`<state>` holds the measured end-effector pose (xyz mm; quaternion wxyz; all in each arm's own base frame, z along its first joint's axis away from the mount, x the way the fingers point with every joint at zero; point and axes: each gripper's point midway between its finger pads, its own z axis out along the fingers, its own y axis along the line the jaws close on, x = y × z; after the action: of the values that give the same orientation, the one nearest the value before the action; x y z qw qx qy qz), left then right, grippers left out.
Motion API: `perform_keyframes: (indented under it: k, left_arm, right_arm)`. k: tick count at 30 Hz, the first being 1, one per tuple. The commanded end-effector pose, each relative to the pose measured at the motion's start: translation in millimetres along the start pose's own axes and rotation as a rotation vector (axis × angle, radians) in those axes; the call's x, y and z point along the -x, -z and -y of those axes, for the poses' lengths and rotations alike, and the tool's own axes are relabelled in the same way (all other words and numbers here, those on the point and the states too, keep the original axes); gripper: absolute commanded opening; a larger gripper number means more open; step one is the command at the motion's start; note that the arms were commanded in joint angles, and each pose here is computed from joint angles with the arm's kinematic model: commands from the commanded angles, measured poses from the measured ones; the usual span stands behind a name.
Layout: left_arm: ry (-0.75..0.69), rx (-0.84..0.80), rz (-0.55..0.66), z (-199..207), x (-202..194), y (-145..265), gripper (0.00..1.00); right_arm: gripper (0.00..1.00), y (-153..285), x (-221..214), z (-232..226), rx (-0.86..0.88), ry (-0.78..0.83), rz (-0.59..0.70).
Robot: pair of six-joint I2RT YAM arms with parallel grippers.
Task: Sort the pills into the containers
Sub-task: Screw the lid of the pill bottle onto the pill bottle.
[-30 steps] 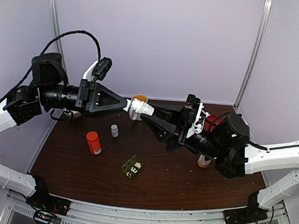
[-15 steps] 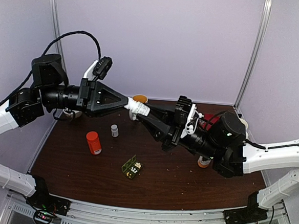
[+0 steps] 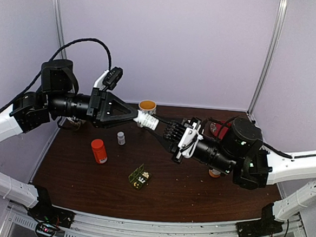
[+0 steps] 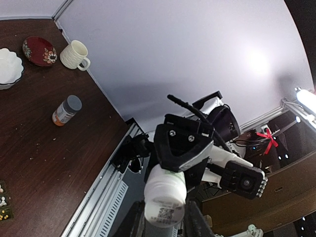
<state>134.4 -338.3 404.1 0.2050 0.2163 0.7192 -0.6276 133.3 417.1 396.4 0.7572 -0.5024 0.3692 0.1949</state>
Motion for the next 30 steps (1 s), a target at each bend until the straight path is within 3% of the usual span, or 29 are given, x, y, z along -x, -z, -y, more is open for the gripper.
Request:
perform_keyframes:
  k: [1, 5, 14, 17, 22, 26, 30]
  left_arm:
    - [-0.006, -0.052, -0.045, 10.7, -6.2, -7.7, 0.21]
    - [-0.005, -0.057, -0.048, 10.2, -5.7, -9.9, 0.21]
    - [-0.068, -0.122, -0.075, 15.2, -4.5, -20.6, 0.21]
    - [-0.107, -0.142, -0.099, 17.4, -6.4, -25.6, 0.21]
    - [-0.367, -0.130, -0.109, 14.4, -14.6, -19.8, 0.21]
    - [-0.663, -0.134, -0.136, 11.7, -24.5, -13.7, 0.23]
    - [-0.889, -0.011, -0.113, -7.0, -12.6, -15.3, 0.24]
  right_arm:
    - [0.00, -2.6, -20.1, -18.1, 0.048, 0.208, -0.108]
    - [0.00, -2.2, -13.3, -11.6, 0.010, 0.191, -0.092]
    - [0.00, 10.3, 37.8, 4.4, 0.057, -0.261, 0.154]
    - [0.00, 7.7, 44.3, 9.9, 0.070, -0.385, 0.173]
    - [0.00, 7.3, 47.0, 21.9, 0.096, -0.619, 0.204]
    - [0.00, 11.5, 51.7, 26.1, 0.174, -0.814, 0.236]
    - [0.00, 20.0, 55.2, 29.0, 0.243, -0.973, 0.275]
